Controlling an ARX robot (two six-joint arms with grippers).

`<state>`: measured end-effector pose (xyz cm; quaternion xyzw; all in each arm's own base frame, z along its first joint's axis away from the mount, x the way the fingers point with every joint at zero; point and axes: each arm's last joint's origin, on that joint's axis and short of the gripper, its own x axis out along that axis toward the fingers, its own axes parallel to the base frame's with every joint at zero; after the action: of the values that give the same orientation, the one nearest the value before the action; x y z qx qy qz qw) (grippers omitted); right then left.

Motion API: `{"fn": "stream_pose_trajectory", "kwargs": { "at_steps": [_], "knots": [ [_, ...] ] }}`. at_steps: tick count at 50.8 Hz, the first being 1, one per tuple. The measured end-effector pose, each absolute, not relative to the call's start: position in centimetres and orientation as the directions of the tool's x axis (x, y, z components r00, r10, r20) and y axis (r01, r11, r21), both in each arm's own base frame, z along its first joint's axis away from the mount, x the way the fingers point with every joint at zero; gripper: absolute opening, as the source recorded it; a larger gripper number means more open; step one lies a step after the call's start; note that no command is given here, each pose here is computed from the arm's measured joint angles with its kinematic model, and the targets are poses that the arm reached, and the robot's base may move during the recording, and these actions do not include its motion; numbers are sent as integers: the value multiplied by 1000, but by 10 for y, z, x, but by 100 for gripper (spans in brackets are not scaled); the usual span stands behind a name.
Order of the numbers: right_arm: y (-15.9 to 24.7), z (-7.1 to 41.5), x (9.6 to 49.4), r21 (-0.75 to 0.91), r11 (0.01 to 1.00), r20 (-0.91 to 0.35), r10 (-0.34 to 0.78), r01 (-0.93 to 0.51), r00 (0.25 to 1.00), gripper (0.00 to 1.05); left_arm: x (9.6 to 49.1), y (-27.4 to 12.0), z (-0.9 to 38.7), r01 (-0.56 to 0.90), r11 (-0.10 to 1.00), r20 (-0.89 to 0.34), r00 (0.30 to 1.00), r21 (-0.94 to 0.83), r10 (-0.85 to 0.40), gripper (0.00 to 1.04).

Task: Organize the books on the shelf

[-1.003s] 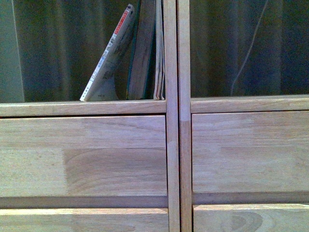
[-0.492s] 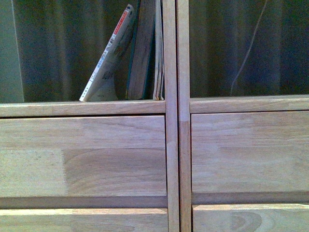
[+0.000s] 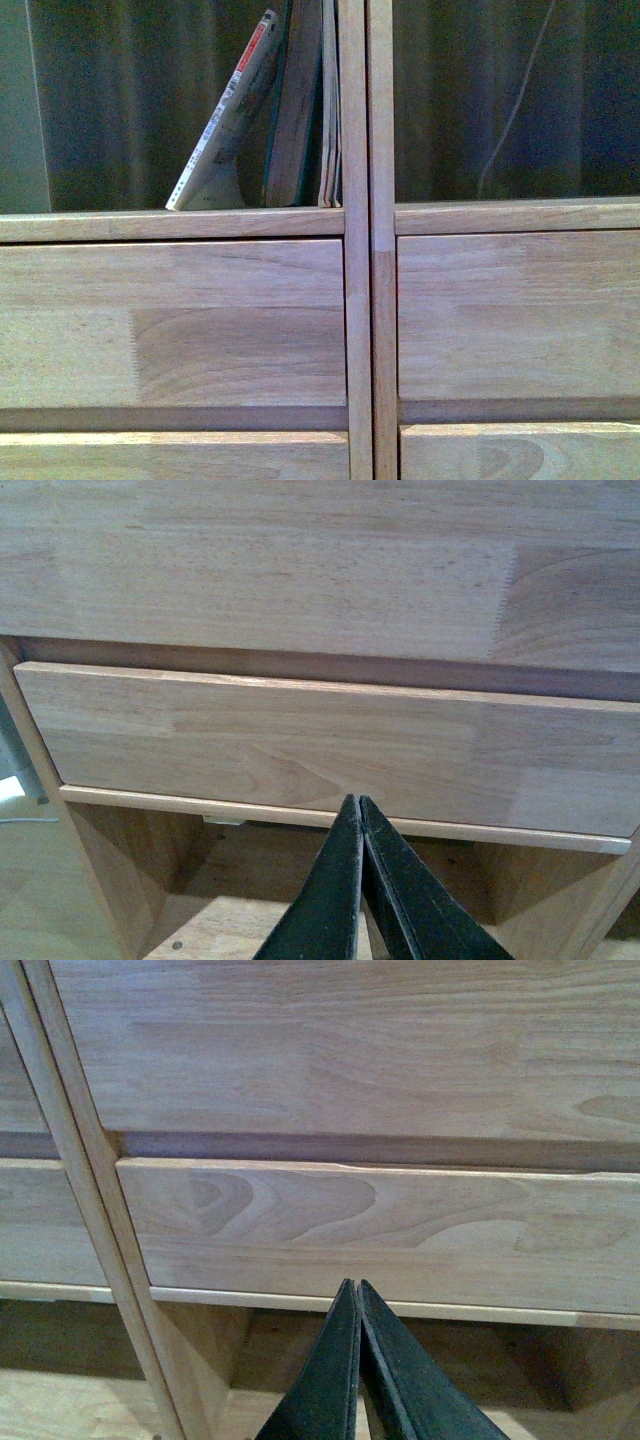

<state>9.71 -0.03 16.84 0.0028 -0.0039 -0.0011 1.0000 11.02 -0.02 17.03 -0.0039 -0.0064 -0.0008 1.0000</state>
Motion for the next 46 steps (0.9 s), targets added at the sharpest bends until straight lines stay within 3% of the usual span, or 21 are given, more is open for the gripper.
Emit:
{"fn": "stream_pose_trajectory", "kwargs": {
  "at_steps": [24,46],
  "knots": [
    [0,168,97,6,1000,9,-2,2,1000,3,97,0,167,2,1000,9,1000,-7,-2,3],
    [0,168,97,4,1000,9,-2,2,1000,95,97,0,167,2,1000,8,1000,-6,-2,99]
  ]
}}
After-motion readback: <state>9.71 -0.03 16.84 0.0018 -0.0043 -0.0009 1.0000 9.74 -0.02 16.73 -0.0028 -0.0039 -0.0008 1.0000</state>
